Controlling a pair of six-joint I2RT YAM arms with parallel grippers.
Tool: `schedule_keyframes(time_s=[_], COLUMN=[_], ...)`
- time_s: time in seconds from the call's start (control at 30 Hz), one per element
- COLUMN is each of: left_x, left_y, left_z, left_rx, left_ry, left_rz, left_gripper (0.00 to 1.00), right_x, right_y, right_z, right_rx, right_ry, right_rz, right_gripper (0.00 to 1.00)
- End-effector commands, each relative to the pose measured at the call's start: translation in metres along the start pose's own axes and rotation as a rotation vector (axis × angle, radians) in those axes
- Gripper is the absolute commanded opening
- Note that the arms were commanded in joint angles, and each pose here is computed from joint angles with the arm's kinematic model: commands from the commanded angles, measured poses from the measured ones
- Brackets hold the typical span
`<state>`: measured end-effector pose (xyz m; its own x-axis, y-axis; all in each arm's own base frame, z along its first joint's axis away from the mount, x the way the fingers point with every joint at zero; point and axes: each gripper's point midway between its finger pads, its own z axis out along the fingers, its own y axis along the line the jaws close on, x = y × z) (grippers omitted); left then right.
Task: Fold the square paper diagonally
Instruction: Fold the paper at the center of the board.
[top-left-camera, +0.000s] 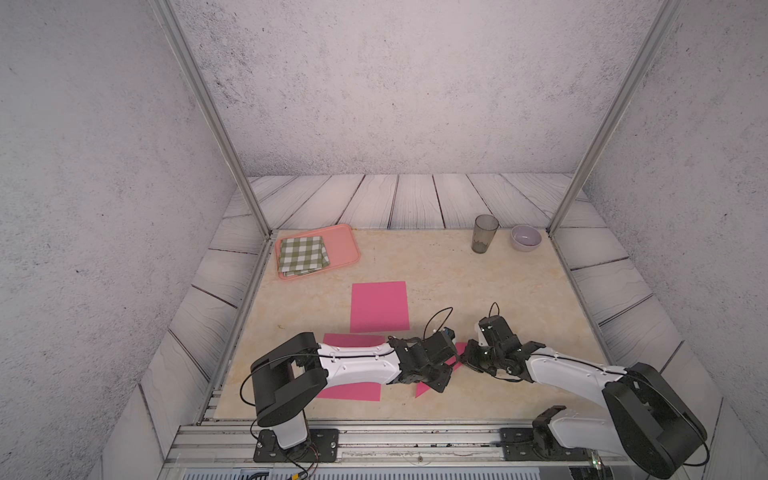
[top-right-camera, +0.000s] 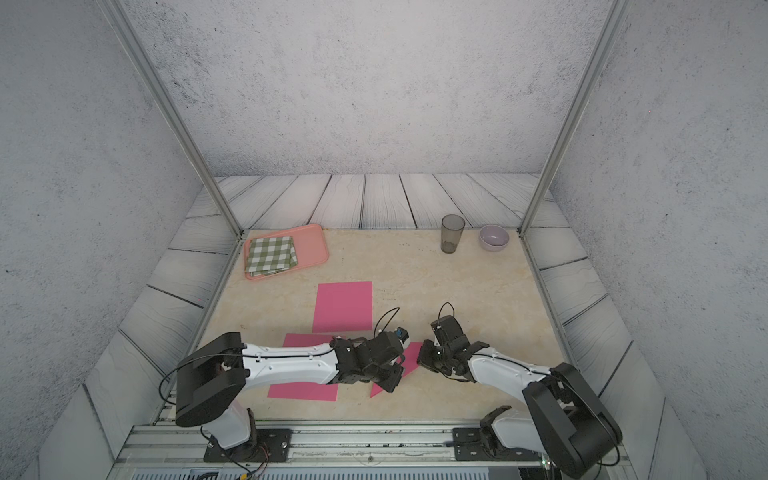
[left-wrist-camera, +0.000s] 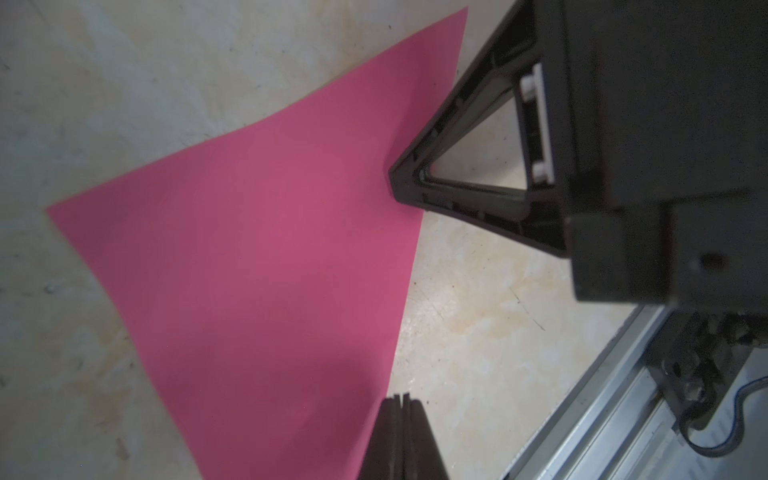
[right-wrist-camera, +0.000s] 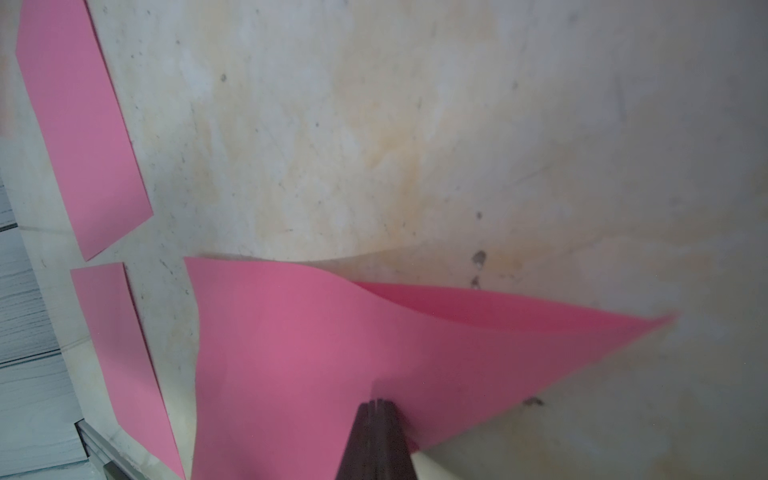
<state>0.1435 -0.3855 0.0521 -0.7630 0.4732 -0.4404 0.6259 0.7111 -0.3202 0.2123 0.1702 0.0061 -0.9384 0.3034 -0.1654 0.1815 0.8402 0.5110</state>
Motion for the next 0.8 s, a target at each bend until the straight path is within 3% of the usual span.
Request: schedule_keyframes(time_s=[0.0, 0.23, 0.47, 0.77], left_x=[0.011, 0.027, 0.028, 0.053], left_y=[0.006, 0.021, 0.029, 0.043], left_z=[0.012, 0.025, 0.024, 0.02], left_rx=[-0.017, -0.071, -0.098, -0.123], left_ry=[0.025, 0.061, 0.049, 0.089], left_rz=[-0.003, -0.02, -0.027, -0.055], left_gripper=[0.0, 0.0, 0.0, 0.0], right_x=[0.042, 0.042, 0.043, 0.043], right_y=[-0.087, -0.087, -0.088, -0.089], right_z=[0.004, 0.004, 0.004, 0.006], right_rx=[0.336, 0.337, 0.337, 0.345], right_ry=[0.111, 0.113, 0.114, 0.119], right_rz=[0.044, 0.043, 0.046, 0.049], right_gripper=[0.0, 0.0, 0.0, 0.0])
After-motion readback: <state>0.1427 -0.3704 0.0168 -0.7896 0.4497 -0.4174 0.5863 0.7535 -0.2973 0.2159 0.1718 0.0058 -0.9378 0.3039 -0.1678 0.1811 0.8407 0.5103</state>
